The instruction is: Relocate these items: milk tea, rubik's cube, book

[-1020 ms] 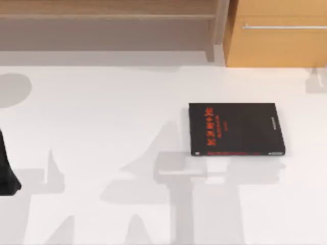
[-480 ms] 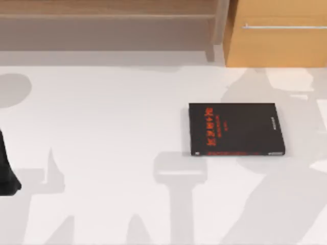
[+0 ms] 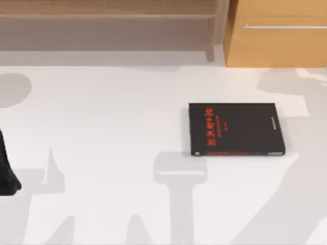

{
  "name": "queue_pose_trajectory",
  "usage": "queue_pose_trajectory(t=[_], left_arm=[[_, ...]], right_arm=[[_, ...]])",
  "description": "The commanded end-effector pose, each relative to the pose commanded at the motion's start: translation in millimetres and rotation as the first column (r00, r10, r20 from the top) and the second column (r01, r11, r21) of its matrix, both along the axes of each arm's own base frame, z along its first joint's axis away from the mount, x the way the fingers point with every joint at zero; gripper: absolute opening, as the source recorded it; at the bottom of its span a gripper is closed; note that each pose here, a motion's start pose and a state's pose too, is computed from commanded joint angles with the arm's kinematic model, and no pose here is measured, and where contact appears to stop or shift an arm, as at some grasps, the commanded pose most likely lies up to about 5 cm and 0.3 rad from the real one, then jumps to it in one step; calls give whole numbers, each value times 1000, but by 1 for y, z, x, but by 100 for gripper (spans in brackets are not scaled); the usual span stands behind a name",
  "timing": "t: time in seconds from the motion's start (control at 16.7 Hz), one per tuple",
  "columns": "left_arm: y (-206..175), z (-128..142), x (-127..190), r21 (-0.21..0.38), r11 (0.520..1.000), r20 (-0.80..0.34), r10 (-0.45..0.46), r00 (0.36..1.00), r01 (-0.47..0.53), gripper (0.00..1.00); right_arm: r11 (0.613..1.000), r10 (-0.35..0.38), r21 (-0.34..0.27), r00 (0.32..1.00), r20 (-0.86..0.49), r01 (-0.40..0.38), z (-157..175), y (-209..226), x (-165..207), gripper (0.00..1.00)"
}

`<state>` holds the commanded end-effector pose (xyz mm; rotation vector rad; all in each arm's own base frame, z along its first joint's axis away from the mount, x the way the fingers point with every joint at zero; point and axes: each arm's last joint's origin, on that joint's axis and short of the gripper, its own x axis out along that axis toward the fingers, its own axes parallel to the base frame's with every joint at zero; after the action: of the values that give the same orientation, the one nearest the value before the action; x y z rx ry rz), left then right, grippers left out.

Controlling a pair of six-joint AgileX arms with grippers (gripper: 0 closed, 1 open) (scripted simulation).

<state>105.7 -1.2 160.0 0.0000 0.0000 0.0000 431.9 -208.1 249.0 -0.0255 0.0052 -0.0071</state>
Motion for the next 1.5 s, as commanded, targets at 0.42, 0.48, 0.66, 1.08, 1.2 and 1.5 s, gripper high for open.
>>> queue_pose_trajectory(t=[0.42, 0.48, 0.66, 1.08, 1.2, 1.5], left_arm=[[0, 0, 0, 0, 1000, 0, 0, 1000, 0, 100], [0, 0, 0, 0, 1000, 0, 0, 1000, 0, 100], [0, 0, 0, 0, 1000, 0, 0, 1000, 0, 100], [0, 0, 0, 0, 1000, 0, 0, 1000, 0, 100], [0, 0, 0, 0, 1000, 0, 0, 1000, 0, 100], [0, 0, 0, 0, 1000, 0, 0, 1000, 0, 100]], right_arm=[[1000, 0, 0, 1000, 0, 0, 0, 0, 13, 100], [1000, 0, 0, 1000, 0, 0, 0, 0, 15, 100], [1000, 0, 0, 1000, 0, 0, 0, 0, 25, 100], [1000, 0, 0, 1000, 0, 0, 0, 0, 30, 85], [1000, 0, 0, 1000, 0, 0, 0, 0, 30, 70], [1000, 0, 0, 1000, 0, 0, 0, 0, 30, 32]])
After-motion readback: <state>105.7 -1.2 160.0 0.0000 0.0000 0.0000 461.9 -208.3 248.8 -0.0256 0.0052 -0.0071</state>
